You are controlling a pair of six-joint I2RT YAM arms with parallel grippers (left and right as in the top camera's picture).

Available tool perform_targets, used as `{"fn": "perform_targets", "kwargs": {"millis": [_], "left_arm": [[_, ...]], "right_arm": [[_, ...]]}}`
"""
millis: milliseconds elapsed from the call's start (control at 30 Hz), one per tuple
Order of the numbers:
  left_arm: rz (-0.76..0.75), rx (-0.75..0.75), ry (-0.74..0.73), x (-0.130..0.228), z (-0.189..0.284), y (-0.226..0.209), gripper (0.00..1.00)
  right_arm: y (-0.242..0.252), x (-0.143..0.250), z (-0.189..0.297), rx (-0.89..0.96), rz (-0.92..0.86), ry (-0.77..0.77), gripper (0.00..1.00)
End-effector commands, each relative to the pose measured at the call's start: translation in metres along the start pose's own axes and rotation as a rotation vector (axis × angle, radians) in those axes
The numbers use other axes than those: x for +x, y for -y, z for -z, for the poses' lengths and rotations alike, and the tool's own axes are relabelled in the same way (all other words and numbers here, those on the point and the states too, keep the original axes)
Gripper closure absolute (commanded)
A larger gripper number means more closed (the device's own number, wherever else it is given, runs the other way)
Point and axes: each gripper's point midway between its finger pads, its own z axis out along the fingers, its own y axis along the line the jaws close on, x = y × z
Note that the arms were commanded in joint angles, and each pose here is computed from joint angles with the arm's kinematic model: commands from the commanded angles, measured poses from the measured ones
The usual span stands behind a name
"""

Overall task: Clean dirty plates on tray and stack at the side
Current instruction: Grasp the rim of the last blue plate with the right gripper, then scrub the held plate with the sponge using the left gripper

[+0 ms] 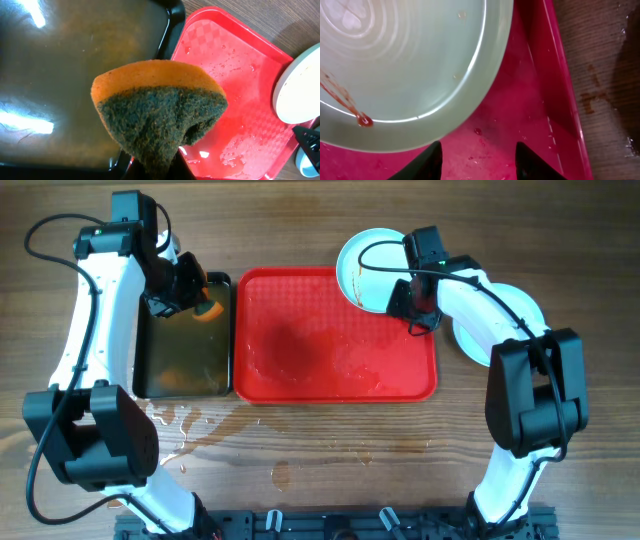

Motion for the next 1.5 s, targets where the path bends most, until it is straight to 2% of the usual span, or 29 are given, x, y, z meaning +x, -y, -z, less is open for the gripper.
{"fn": "perform_targets", "kwargs": {"millis": [0,100,200,300,367,500,633,733,867,967,1067,1133,1200,1300,1400,1467], "left_arm": [[0.006,-0.008,0.005,-0.001,0.0,-0.002,0.96],[0.007,-0.01,0.001,0.0,0.0,-0.002,0.96],[0.007,-0.011,-0.001,0.0,0.0,-0.002,0.96],[0.007,-0.011,-0.001,0.0,0.0,-0.002,0.96],[0.007,-0.011,-0.001,0.0,0.0,-0.002,0.96],[0.007,-0.01,0.001,0.0,0.0,-0.002,0.96],[0.007,-0.01,0.001,0.0,0.0,-0.002,0.96],[0.008,-0.012,-0.004,0.001,0.0,-0.003,0.96],[0.008,-0.012,-0.004,0.001,0.0,-0.003,0.96],[0.008,-0.013,-0.005,0.001,0.0,-0.003,0.96],[0.008,-0.013,-0.005,0.001,0.0,-0.003,0.96],[0.008,-0.012,-0.004,0.001,0.0,-0.003,0.96],[0.008,-0.012,-0.004,0.001,0.0,-0.003,0.96],[0.008,-0.013,-0.004,0.001,0.0,-0.003,0.96],[0.007,-0.009,0.002,-0.001,0.0,-0.002,0.96],[0.007,-0.01,0.001,-0.001,-0.001,-0.002,0.96]], "right_arm": [[-0.001,0.002,-0.003,0.012,0.076,-0.022,0.53],[0.002,0.01,-0.006,0.019,0.086,-0.056,0.53],[-0.024,0.003,-0.005,-0.117,0.091,-0.041,0.52],[-0.038,-0.019,-0.003,-0.174,-0.03,0.038,0.52],[-0.029,-0.029,-0.009,-0.131,-0.154,0.1,0.53],[-0.016,-0.014,-0.029,-0.067,-0.188,0.041,0.57],[-0.023,0.0,-0.036,-0.101,-0.179,-0.029,0.58],[-0.036,0.031,-0.035,-0.11,-0.086,-0.126,0.62],[-0.066,0.095,-0.028,-0.13,0.103,-0.287,0.63],[-0.082,0.128,-0.023,-0.132,0.175,-0.351,0.64],[-0.097,0.144,-0.016,-0.179,0.206,-0.39,0.76],[-0.107,0.14,0.001,-0.226,0.236,-0.377,0.79],[-0.117,0.116,0.029,-0.276,0.306,-0.282,0.77],[-0.09,0.043,0.054,-0.261,0.35,-0.07,0.61],[-0.05,0.01,0.041,-0.185,0.408,-0.009,0.49],[-0.04,0.004,0.026,-0.172,0.461,-0.015,0.46]]}}
